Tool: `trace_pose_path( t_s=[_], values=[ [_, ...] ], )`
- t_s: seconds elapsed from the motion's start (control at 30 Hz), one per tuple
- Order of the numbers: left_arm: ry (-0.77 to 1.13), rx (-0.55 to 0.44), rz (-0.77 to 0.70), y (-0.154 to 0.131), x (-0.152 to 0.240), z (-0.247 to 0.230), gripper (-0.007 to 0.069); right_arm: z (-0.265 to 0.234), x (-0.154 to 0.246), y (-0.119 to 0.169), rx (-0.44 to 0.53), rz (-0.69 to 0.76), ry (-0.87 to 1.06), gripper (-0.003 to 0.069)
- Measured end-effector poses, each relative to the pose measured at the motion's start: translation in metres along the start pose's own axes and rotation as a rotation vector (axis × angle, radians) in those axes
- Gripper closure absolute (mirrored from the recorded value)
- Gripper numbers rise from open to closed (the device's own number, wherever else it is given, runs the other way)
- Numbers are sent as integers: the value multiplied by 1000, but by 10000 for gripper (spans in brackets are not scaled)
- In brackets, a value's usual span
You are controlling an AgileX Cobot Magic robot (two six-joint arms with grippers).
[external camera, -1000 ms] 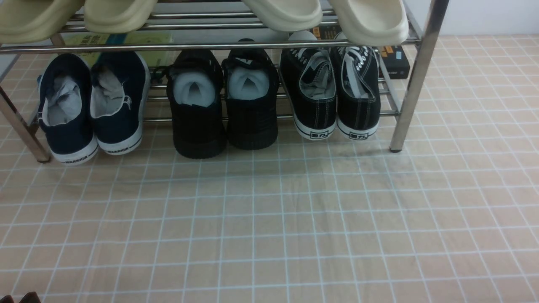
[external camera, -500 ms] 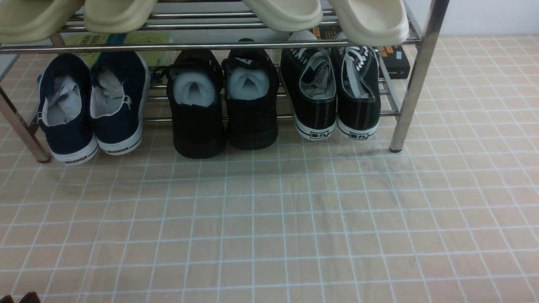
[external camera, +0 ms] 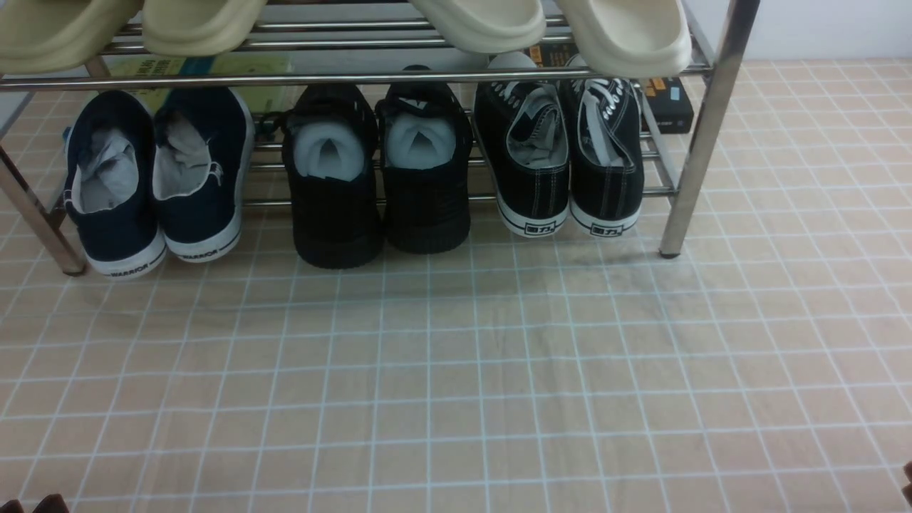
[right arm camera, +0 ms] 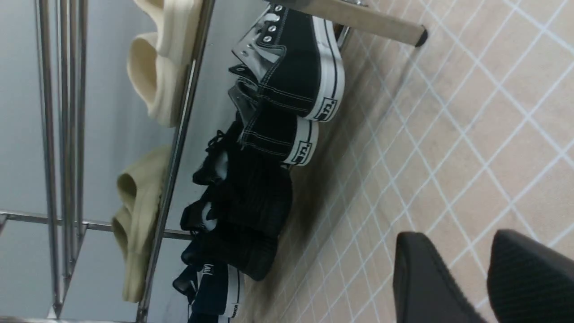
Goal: Take the shoes off the shelf from the light coffee tablecloth by hand.
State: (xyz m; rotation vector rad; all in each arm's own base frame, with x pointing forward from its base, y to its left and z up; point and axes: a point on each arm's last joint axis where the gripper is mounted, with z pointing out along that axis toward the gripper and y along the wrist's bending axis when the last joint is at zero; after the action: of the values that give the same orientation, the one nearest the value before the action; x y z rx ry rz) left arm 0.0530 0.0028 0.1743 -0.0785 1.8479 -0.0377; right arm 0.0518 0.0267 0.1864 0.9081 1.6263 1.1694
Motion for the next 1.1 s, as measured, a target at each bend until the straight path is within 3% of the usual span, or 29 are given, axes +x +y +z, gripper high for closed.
trace_pose_path(
  t_s=[0.17,0.3,0.37,0.5,0.53,0.57,0.63,0.67,0.73,0.9,0.97,1.1],
  values=[
    [0,0,0,0,0,0,384,-1,-3,6,-22,-181,-23,468],
    [0,0,0,0,0,0,384,-10,-16,49,-98,-471,-100,644],
    [0,0,0,0,0,0,384,-8,-21,71,-80,-584,-79,667],
    [0,0,0,0,0,0,384,9,-27,94,32,-710,101,659],
    [0,0,0,0,0,0,384,25,-30,105,122,-755,264,657],
    [0,0,0,0,0,0,384,26,-29,105,141,-765,300,657],
    [0,0,0,0,0,0,384,52,-35,107,292,-768,541,657],
    [0,0,0,0,0,0,384,54,-36,107,301,-770,547,657],
    [0,0,0,0,0,0,384,87,-43,105,416,-719,775,655],
    [0,0,0,0,0,0,384,133,-40,109,370,-700,1010,641],
    [0,0,0,0,0,0,384,160,-26,123,295,-729,1114,622],
    [0,0,0,0,0,0,384,205,0,151,247,-849,1190,553]
  ],
)
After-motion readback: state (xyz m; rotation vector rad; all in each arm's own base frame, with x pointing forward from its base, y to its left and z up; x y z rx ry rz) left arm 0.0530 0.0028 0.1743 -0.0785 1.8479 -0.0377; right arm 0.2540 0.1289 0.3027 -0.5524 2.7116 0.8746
